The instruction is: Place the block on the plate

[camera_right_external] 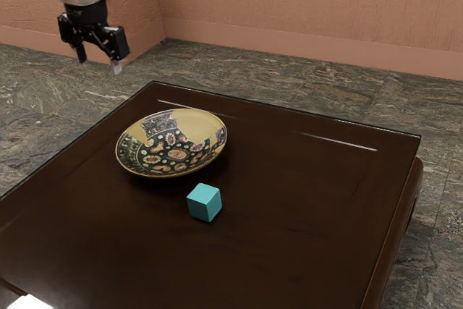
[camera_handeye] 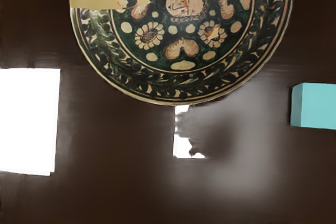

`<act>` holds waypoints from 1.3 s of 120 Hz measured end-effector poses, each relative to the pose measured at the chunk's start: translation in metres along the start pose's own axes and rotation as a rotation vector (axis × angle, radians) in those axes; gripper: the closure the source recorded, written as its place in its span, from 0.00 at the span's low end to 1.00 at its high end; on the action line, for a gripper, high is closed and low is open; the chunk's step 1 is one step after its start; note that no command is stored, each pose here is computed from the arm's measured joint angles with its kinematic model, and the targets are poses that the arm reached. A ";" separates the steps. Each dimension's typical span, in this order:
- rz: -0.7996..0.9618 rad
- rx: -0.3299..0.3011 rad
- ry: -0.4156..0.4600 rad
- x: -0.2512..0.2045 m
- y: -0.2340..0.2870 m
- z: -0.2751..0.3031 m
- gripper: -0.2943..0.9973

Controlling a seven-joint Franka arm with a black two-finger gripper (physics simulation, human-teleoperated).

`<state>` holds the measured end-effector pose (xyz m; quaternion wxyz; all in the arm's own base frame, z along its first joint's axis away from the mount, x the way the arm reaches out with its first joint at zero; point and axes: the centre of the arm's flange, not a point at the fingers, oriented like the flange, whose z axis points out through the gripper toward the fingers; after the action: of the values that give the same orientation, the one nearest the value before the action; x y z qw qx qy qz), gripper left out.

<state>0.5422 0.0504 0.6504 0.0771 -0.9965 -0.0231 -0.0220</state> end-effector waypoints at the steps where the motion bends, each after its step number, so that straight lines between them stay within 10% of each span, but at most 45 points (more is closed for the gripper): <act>1: 0.000 0.001 0.000 0.000 0.000 0.000 0.23; 87: 0.017 -0.136 -0.214 0.022 0.144 0.260 0.23; 156: 0.001 -0.171 -0.118 0.046 0.191 0.324 0.23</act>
<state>0.6109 -0.0860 0.3041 -0.0096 -0.9990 -0.0249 0.0348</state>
